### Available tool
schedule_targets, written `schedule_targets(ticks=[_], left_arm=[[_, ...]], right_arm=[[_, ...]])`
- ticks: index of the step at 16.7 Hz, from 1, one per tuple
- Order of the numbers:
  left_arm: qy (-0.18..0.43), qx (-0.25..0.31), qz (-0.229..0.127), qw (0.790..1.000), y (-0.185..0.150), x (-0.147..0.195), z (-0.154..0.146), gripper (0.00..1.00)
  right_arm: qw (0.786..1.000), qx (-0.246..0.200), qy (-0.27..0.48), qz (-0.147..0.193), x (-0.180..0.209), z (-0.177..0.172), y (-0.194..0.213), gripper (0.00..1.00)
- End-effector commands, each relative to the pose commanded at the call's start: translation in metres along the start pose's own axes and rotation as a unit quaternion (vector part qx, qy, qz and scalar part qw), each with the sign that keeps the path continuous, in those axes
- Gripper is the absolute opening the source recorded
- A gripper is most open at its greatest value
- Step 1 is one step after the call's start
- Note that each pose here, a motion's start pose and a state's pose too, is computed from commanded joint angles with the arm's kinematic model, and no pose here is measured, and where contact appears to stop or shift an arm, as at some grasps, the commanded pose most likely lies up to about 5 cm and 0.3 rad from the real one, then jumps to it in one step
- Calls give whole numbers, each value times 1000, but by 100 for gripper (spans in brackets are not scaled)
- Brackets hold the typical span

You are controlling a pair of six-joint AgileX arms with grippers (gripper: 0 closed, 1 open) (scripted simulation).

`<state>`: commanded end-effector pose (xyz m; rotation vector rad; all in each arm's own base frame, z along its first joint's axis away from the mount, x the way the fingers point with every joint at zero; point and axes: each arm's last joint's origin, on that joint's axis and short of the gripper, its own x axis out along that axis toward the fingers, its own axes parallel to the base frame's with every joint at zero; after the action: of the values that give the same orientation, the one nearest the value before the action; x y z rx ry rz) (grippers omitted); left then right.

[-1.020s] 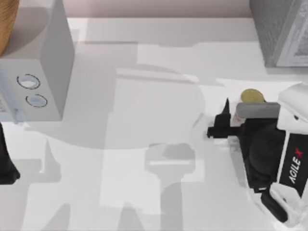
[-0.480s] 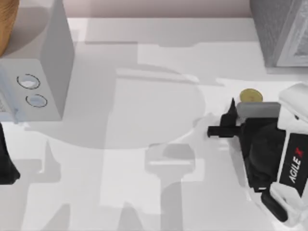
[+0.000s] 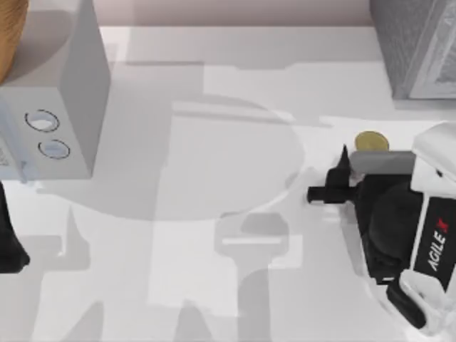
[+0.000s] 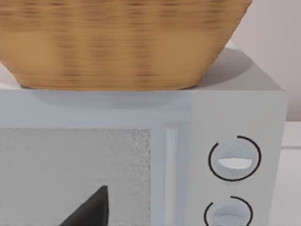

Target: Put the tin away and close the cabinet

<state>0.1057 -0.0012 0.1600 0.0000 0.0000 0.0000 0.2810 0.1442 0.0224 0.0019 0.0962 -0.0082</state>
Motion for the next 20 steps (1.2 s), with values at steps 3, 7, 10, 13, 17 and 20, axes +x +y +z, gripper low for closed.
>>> schedule_targets(ticks=[3, 7, 10, 13, 17, 20], left_arm=[[0, 0, 0, 1000, 0, 0, 0, 100], [0, 0, 0, 1000, 0, 0, 0, 100], [0, 0, 0, 1000, 0, 0, 0, 100], [0, 0, 0, 1000, 0, 0, 0, 100], [0, 0, 0, 1000, 0, 0, 0, 100], [0, 0, 0, 1000, 0, 0, 0, 100]], right_arm=[[1000, 0, 0, 0, 1, 6, 1, 0], [1000, 0, 0, 0, 5, 37, 5, 0], [1000, 0, 0, 0, 5, 71, 7, 0], [1000, 0, 0, 0, 0, 105, 6, 0], [1000, 0, 0, 0, -10, 140, 2, 0], [1000, 0, 0, 0, -14, 149, 0, 0]])
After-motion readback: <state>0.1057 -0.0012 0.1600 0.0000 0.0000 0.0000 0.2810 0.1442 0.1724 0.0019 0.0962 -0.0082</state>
